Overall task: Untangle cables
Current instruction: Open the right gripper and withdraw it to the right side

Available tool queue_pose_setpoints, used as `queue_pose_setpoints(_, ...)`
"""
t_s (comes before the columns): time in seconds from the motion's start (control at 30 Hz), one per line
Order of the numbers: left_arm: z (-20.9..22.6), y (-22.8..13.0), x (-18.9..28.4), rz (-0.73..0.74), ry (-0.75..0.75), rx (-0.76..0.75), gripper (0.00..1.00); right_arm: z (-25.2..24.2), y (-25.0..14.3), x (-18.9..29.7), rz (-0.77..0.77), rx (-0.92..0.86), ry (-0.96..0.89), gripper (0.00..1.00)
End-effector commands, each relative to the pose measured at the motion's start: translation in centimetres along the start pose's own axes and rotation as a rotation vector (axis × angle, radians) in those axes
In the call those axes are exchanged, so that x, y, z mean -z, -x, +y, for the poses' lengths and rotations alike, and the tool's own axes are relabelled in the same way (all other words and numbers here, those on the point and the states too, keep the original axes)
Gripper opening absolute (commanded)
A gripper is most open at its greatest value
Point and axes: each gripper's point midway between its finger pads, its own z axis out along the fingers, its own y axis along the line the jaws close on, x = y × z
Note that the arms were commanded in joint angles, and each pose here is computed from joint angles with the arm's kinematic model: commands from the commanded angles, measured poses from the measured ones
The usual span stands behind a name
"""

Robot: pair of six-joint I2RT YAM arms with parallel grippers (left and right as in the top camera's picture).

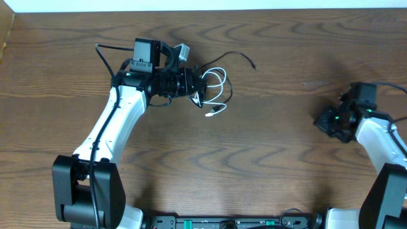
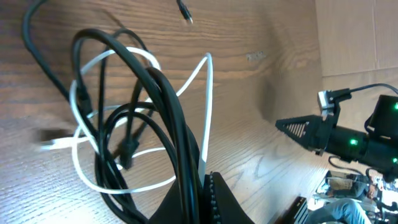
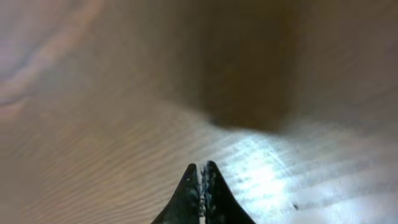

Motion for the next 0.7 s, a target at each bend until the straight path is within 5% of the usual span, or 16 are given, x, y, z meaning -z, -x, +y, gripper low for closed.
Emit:
queue_pose_setpoints(0.0,-2.6,1.1,1.0,-0.035,-0.094,-0.077,0.08,6.4,-0.4,1.7,0.048,0.231,0.374,0.15)
queue_pose_setpoints(0.07,-4.1,1.9,1.2,-0.053,-0.171,-0.056,0.07,9.6,-0.7,3.4,0.057,0.313,0.544,0.37)
queue_pose_setpoints(0.17,-5.8,3.9,1.7,-0.091,-0.251,0.151,0.07,13.3,-0.5,5.9,0.059,0.382,0.702,0.51)
queue_pose_setpoints(0.23,-6.1,4.4,1.9,-0.088,-0.271,0.31,0.07,14.6,-0.3,6.7,0.061,0.381,0.739,0.53)
queue_pose_setpoints(0.4,-6.8,4.4,1.9,0.036,-0.318,1.051,0.08,16.6,-0.1,7.2,0.059,0.374,0.763,0.55)
queue_pose_setpoints(0.47,-7.7,3.7,1.7,0.119,-0.331,1.231,0.08,16.5,0.1,6.7,0.048,0.354,0.719,0.56)
queue_pose_setpoints(0.6,-9.8,2.0,0.0,0.199,-0.305,1.335,0.07,13.2,1.1,4.3,0.034,0.204,0.486,0.54)
queue_pose_setpoints(0.67,-9.8,1.7,-1.7,0.116,-0.247,1.313,0.07,10.8,1.3,3.2,0.026,0.153,0.339,0.54)
